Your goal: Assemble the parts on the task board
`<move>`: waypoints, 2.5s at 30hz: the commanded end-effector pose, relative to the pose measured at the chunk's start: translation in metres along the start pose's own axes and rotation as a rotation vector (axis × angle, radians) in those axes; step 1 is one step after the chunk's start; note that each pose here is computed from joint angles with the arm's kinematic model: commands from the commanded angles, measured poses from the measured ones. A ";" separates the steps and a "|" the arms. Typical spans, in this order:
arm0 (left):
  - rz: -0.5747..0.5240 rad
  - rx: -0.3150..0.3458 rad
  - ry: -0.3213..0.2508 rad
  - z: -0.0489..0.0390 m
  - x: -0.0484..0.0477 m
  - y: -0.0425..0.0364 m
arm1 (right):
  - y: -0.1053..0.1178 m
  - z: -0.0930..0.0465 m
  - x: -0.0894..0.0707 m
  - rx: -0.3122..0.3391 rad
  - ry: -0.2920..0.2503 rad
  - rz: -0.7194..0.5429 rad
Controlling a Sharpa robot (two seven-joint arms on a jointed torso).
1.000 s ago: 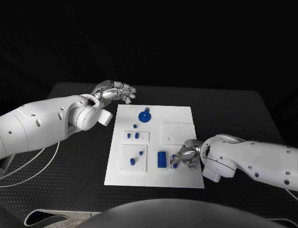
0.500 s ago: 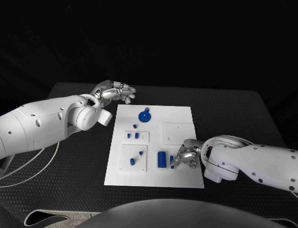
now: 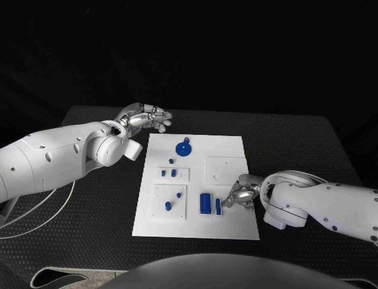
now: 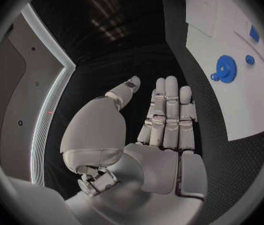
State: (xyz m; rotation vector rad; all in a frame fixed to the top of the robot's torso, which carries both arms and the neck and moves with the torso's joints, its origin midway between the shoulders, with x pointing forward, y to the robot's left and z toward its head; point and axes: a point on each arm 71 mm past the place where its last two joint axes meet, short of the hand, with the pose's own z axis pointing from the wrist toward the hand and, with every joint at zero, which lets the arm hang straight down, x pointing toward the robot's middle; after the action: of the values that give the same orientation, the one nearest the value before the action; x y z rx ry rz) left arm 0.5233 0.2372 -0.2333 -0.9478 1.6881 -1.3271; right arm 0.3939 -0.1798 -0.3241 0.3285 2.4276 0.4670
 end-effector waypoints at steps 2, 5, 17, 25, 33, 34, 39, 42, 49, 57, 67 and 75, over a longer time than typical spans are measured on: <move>0.002 0.013 0.008 0.0013 0.0001 -0.0015 | 0.000 -0.004 -0.020 -0.093 -0.033 0.018; 0.003 0.014 -0.006 0.0021 -0.0027 -0.0011 | 0.001 -0.006 -0.036 -0.151 -0.062 0.036; -0.041 0.015 -0.127 0.0164 -0.0259 0.0032 | -0.006 0.012 -0.152 -0.410 -0.358 0.415; -0.065 0.030 -0.189 0.0197 -0.0482 0.0010 | 0.000 0.030 -0.202 -0.505 -0.441 0.638; -0.118 0.038 -0.196 0.0218 -0.0510 0.0016 | 0.010 0.038 -0.202 -0.580 -0.401 0.709; -0.118 0.039 -0.196 0.0220 -0.0512 0.0017 | 0.010 0.038 -0.201 -0.579 -0.400 0.715; -0.127 0.041 -0.198 0.0224 -0.0533 0.0027 | 0.009 0.040 -0.198 -0.581 -0.398 0.728; -0.131 0.040 -0.187 0.0219 -0.0535 0.0034 | 0.009 0.040 -0.198 -0.582 -0.398 0.731; -0.101 0.023 -0.218 0.0201 -0.0506 0.0059 | 0.008 0.039 -0.196 -0.550 -0.430 0.726; -0.125 0.056 -0.267 0.0108 -0.0187 0.0075 | 0.017 0.027 -0.178 -0.600 -0.500 0.805; -0.159 0.110 -0.367 -0.0201 0.0409 -0.0022 | 0.031 -0.009 -0.136 -0.631 -0.632 0.955; -0.166 0.130 -0.408 -0.0373 0.0633 -0.0105 | 0.037 -0.030 -0.114 -0.614 -0.687 1.013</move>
State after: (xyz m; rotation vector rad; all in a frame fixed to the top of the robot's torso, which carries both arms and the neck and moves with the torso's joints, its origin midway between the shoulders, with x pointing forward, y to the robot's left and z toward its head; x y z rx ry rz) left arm 0.4652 0.1888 -0.2295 -1.2291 1.3095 -1.3012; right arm 0.4678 -0.1866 -0.2282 1.1697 1.3319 1.3034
